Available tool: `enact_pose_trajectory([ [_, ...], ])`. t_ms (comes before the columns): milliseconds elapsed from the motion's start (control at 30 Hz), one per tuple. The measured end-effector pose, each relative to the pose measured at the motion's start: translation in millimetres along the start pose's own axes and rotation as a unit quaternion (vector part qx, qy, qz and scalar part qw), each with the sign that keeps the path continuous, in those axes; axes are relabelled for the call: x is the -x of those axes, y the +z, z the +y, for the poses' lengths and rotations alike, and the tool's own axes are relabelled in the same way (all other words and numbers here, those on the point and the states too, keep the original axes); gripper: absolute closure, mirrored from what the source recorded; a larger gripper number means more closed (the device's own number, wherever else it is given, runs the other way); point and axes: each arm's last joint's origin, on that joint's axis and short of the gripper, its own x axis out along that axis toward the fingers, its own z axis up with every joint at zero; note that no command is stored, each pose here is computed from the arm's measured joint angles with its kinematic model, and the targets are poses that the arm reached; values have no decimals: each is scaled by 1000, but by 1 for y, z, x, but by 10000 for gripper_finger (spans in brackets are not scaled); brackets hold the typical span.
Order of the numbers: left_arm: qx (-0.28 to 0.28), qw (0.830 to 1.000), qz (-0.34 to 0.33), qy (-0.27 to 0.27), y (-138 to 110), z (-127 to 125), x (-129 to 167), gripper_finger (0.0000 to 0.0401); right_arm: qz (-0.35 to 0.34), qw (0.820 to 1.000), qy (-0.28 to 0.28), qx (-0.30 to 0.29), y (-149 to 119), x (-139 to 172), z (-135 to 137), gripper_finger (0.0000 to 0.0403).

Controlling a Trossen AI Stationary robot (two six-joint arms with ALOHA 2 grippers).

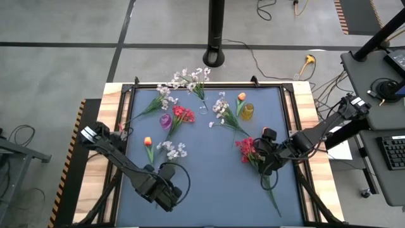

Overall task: Sort flowers into vase by color
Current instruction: Put the orange tulip into the yellow vase

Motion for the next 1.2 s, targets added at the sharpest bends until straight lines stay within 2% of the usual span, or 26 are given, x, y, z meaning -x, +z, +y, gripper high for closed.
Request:
enact_pose_trajectory([
  [100, 6, 1000, 1, -16, -2, -3, 1, 396, 2, 1000, -1, 13, -1, 0, 0, 78],
  [233, 13, 998, 3, -55, -2, -11, 1, 367, 3, 1000, -2, 25, -1, -1, 0, 78],
  [333, 6, 999, 4, -50, 0, -10, 1, 340, 0, 1000, -6, 30, -2, -1, -1, 78],
  [433, 6, 1000, 4, 14, 6, 5, 3, 311, -12, 999, -19, 29, -1, -2, -1, 78],
  [567, 93, 989, -16, 112, 15, 29, 8, 272, -23, 999, -15, 24, 1, -2, 0, 78],
  [633, 108, 986, -28, 125, 15, 35, 4, 255, -26, 999, -16, 26, 1, -2, 0, 78],
  [700, 113, 987, -29, 114, 13, 37, -4, 244, -32, 999, -20, 27, 2, -2, 0, 78],
  [800, 128, 985, -29, 113, 13, 43, -20, 237, -36, 999, -18, 36, 3, -2, 1, 78],
  [933, 173, 972, -22, 156, 16, 59, -39, 239, -47, 998, -11, 42, 5, -2, 2, 78],
  [1100, 199, 971, -38, 125, 13, 62, -60, 246, -48, 998, -11, 41, 5, -2, 2, 78],
  [1200, 216, 965, -41, 141, 13, 69, -68, 248, -48, 998, -11, 41, 5, -2, 2, 78],
])
